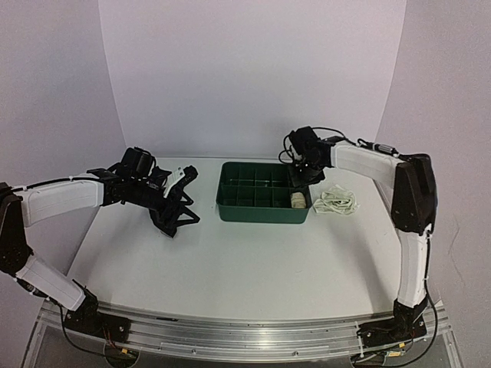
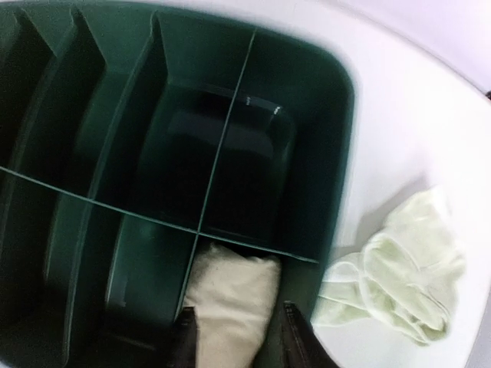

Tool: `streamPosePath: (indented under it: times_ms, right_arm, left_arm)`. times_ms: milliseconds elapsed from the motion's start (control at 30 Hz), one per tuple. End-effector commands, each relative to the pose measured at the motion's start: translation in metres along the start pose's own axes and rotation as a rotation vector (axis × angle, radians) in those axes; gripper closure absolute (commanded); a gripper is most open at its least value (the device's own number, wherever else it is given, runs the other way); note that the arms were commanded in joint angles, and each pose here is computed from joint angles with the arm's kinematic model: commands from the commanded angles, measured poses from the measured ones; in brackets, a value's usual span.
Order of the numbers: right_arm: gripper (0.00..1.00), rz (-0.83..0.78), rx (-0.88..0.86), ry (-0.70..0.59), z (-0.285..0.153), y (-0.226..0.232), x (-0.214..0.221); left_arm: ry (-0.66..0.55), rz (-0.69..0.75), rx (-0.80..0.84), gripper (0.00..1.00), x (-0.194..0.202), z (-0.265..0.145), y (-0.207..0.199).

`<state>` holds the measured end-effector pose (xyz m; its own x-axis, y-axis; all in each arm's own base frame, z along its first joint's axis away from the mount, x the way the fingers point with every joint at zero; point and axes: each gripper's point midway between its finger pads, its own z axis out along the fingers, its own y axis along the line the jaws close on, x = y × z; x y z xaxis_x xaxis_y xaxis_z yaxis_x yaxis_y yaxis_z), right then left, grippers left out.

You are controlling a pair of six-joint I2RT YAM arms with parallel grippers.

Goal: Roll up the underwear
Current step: Place the underwear in the storage box, then pick up the underwear from the corner of the board.

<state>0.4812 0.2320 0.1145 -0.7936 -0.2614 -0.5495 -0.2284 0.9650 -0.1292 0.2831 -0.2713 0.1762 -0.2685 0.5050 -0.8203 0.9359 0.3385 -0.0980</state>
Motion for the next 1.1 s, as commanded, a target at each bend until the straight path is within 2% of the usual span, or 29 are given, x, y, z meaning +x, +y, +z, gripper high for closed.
streamPosePath:
  times_ms: [0, 133, 267, 367, 467, 633, 1067]
  right_arm:
    - [0.54, 0.13, 0.042, -0.198, -0.093, -0.056, -0.047]
    - [0.45, 0.277, 0.069, -0.115, -0.085, -0.096, -0.011]
    - [0.4, 0.397, -0.039, 0.087, -0.048, -0.096, 0.032]
    - [0.52, 0.443, -0.098, 0.24, -0.017, -0.084, 0.057]
    - [0.6, 0.458, -0.12, 0.312, 0.002, -0.075, 0.069]
    - [0.59, 0.465, -0.128, 0.376, 0.027, -0.066, 0.082]
    - [0.57, 0.396, -0.076, 0.392, 0.059, -0.067, 0.083]
  left_arm:
    - [-0.053, 0.055, -0.03, 0.23, -0.016, -0.009, 0.001]
    - [-0.052, 0.048, -0.027, 0.23, -0.014, -0.008, 0.001]
    - [-0.051, 0.042, -0.022, 0.23, -0.014, -0.006, 0.001]
    - [-0.047, 0.039, -0.022, 0.23, -0.014, -0.006, 0.002]
    - [-0.042, 0.04, -0.027, 0.23, -0.014, -0.006, 0.002]
    - [-0.031, 0.043, -0.035, 0.23, -0.01, -0.007, 0.003]
    - [-0.023, 0.044, -0.027, 0.23, -0.007, -0.001, 0.005]
